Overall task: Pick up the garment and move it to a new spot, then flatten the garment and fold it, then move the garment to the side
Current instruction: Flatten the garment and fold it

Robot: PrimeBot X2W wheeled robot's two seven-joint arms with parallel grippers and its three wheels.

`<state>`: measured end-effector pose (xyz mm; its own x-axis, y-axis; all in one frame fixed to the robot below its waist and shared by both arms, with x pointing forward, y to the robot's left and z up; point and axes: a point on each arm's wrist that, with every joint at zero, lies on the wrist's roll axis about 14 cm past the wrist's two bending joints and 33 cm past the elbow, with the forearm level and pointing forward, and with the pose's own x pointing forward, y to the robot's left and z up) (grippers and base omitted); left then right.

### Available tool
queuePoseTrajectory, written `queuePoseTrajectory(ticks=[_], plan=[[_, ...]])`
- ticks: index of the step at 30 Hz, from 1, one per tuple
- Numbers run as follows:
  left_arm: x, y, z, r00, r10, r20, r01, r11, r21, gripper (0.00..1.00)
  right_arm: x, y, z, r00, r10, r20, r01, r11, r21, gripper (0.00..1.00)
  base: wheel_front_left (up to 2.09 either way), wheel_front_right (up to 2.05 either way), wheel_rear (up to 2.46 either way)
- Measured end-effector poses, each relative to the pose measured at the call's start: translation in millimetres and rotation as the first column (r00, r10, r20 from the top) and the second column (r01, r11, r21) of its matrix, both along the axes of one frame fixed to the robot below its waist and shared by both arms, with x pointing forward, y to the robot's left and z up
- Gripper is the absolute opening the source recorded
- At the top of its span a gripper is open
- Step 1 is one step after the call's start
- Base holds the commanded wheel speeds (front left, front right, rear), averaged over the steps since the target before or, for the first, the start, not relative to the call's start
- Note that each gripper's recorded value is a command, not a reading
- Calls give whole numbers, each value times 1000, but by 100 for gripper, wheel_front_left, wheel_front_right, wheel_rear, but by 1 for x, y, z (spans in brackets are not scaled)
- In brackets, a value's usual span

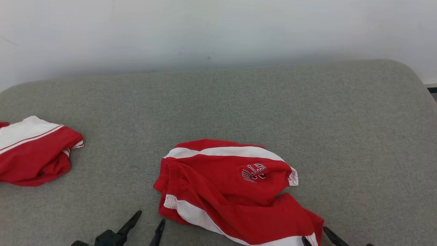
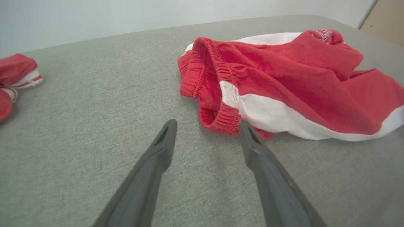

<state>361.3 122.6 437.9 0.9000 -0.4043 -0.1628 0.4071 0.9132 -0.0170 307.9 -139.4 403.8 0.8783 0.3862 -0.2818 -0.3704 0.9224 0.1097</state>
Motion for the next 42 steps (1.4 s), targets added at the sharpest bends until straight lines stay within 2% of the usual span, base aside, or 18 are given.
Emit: queuePoseTrajectory(ticks=[11,21,22,23,24,25,26,27,31,36,38,42], plan=[[13,-33,-17,986,-159,-54,161,986,41,100,-8,11,-25,994,18,-105,-15,999,30,100,0,0,0],[19,-46,-9,979,-198,-37,199,980,27,100,-8,20,-24,993,34,-111,-28,998,54,100,0,0,0],[18,-49,-9,977,-208,-38,209,978,26,89,-7,21,-24,993,35,-111,-29,998,56,100,0,0,0],[17,-51,-9,976,-216,-39,217,976,25,84,-5,22,-24,993,35,-110,-28,998,59,100,0,0,0],[18,-52,-9,976,-215,-39,216,976,20,44,-4,23,-24,993,36,-109,-30,998,60,100,0,0,0],[18,-52,-9,976,-212,-40,213,977,15,33,-4,24,-24,993,38,-110,-31,998,63,49,0,0,0],[18,-52,-9,976,-212,-41,213,977,16,0,-4,26,-24,993,38,-111,-30,997,70,16,0,0,0],[18,-53,-8,977,-209,-41,210,978,8,0,-4,29,-23,993,39,-112,-30,997,77,0,0,0,0],[17,-57,-6,978,-204,-41,204,979,-20,0,-4,32,-22,993,45,-112,-35,996,87,0,0,0,0],[16,-50,7,988,-151,-16,150,985,-84,0,5,30,2,999,21,-38,-16,991,132,0,0,0,0],[16,-49,17,991,-130,7,130,984,-123,0,9,28,14,1000,6,0,-6,989,150,0,0,0,0],[22,-45,46,988,-123,93,135,981,-136,0,29,19,50,993,-50,104,27,978,209,0,0,0,0]])
